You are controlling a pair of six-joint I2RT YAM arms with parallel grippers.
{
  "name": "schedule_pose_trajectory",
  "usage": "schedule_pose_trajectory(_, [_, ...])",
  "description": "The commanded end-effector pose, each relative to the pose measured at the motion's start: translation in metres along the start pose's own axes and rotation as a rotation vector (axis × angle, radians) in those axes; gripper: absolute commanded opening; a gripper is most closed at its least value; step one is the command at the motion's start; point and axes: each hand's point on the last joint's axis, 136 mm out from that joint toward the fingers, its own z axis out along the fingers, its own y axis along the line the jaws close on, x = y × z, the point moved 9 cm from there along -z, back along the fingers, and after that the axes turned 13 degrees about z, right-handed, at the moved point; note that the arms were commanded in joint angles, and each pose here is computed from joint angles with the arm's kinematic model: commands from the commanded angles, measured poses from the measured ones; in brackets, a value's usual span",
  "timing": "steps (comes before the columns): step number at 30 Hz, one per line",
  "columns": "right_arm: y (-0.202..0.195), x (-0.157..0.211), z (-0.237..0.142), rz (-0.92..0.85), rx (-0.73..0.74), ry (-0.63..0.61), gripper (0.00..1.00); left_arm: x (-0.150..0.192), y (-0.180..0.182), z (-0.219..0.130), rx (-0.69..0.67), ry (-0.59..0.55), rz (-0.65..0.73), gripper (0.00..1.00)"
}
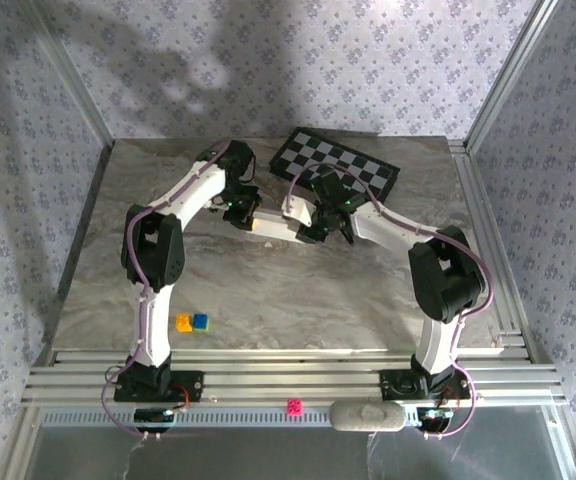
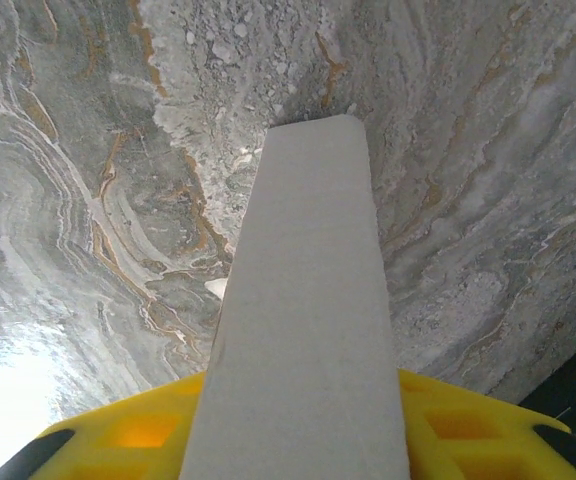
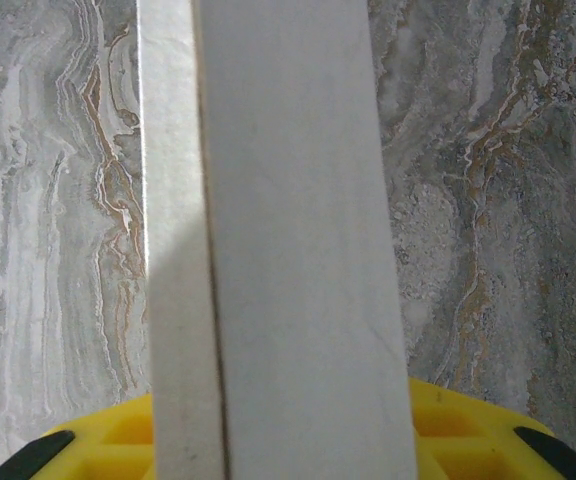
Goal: Fold the paper box
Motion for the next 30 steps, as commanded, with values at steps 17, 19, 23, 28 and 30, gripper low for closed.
schedule_pose_trajectory(17, [-0.018,-0.009,-0.118,0.432,0.03,-0.232,0.63,0.003,0.022,0.014,-0.154,-0.009,-0.092,0.36])
schedule_pose_trajectory(19, [-0.018,-0.003,-0.133,0.469,0.035,-0.266,0.62,0.003,0.021,0.012,-0.151,-0.008,-0.092,0.36])
schedule_pose_trajectory(23, [-0.009,0.027,-0.127,0.457,0.065,-0.22,0.49,0.004,0.021,0.008,-0.156,-0.013,-0.094,0.36])
schedule_pose_trajectory(28, [0.012,0.047,-0.104,0.297,0.082,-0.148,0.48,0.005,0.021,0.006,-0.158,-0.009,-0.093,0.36])
schedule_pose_trajectory(30, [0.014,0.051,-0.098,0.239,0.103,-0.146,0.49,0.006,0.022,0.005,-0.162,-0.005,-0.095,0.36])
